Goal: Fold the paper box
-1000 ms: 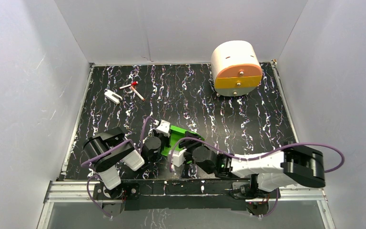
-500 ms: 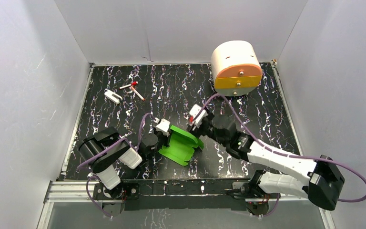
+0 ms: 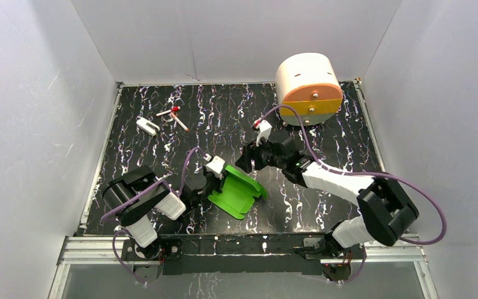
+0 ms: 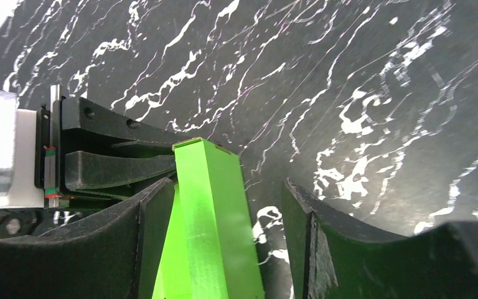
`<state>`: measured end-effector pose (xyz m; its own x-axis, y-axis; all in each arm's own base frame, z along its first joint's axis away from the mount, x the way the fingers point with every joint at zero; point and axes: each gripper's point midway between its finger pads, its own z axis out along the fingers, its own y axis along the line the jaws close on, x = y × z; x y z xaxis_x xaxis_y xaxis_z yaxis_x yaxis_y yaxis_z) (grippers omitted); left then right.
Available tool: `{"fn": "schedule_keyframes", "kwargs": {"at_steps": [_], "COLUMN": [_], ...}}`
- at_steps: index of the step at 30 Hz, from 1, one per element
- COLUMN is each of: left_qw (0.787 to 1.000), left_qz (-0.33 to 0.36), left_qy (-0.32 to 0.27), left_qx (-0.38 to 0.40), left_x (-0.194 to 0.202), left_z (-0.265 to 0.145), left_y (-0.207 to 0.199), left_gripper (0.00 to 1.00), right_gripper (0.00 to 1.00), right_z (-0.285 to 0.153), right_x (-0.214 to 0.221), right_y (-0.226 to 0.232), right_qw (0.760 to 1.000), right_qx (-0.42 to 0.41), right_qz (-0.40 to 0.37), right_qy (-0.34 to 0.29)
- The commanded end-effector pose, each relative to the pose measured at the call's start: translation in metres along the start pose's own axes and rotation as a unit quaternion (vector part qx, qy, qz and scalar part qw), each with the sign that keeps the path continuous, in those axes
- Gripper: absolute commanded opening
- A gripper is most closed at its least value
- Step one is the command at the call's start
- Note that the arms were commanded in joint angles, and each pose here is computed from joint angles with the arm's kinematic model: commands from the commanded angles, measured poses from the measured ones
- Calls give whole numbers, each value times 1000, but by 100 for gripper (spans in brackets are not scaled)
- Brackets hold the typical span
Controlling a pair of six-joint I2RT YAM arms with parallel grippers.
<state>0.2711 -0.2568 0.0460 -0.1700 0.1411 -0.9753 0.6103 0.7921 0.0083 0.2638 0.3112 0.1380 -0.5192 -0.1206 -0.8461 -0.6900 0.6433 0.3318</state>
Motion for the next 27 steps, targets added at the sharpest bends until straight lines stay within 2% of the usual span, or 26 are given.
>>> {"fn": "schedule_keyframes", "kwargs": {"at_steps": [1, 13, 20, 27], "left_qw": [1000, 999, 998, 988], "left_qz": [14, 3, -10, -33], "left_qy": [5, 6, -1, -18], "left_qx": [8, -35, -68, -151], "left_x": [1, 4, 5, 2], "left_z": [0, 2, 2, -1], "left_y": [-1, 13, 23, 45], "left_gripper": [0, 0, 0, 0], "right_gripper": [69, 51, 39, 31], "right_z": [11, 29, 33, 33], "right_x": [-16, 32, 53, 61], "right_y": [26, 31, 24, 18], "right_qw": [994, 978, 976, 976], "right_qx": [-75, -110, -96, -78], "right_qz": [80, 172, 187, 190], "right_qy": [-20, 34, 60, 72]}}
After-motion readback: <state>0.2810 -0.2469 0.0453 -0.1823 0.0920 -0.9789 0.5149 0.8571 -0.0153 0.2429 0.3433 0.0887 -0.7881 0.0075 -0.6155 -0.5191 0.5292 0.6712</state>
